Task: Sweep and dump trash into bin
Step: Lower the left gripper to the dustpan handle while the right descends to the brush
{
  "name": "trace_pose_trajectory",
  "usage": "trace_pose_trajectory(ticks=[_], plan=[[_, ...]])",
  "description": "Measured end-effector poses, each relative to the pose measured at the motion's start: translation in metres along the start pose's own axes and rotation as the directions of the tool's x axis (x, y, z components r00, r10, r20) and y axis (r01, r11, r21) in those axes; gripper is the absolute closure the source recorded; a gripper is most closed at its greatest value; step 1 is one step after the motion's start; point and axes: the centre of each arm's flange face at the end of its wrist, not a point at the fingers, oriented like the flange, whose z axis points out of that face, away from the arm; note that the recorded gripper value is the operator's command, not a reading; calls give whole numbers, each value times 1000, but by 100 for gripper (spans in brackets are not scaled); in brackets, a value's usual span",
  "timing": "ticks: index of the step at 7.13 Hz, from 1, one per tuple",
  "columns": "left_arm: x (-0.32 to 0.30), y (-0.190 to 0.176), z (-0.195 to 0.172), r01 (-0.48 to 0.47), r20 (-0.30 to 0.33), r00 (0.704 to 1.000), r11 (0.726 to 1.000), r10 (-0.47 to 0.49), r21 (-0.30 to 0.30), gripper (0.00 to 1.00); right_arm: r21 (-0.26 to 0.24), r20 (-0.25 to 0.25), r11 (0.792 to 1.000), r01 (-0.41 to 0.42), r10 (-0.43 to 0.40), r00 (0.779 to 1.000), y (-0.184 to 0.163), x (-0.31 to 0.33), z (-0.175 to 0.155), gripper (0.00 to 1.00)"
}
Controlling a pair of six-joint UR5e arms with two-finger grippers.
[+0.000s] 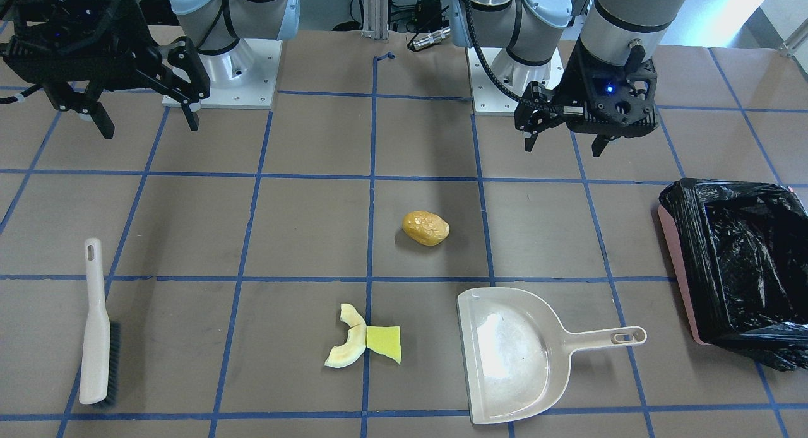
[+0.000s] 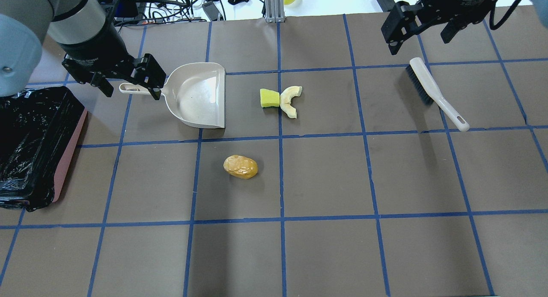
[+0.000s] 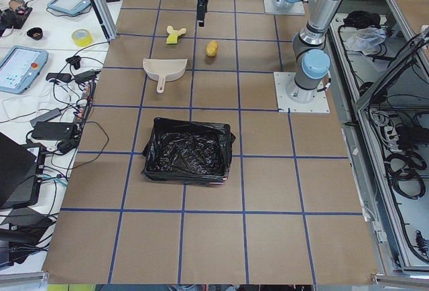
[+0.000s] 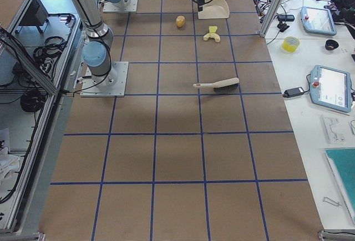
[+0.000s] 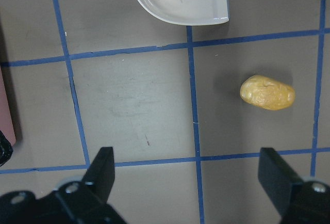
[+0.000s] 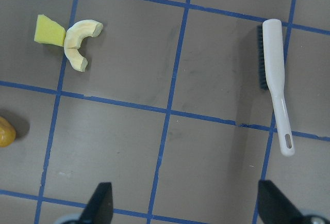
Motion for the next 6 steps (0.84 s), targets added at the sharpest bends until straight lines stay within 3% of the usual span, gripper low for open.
trace_pose_trajectory(ticks=[4, 6], plan=[[-4, -2, -4, 7, 0, 1000, 1000, -7, 3, 0, -80, 13, 997, 6, -5, 1000, 0, 3, 43, 0], [-35, -14, 6, 119, 0, 993, 993, -119, -10, 0, -146, 31, 988, 58, -54, 998, -16, 29, 87, 0]])
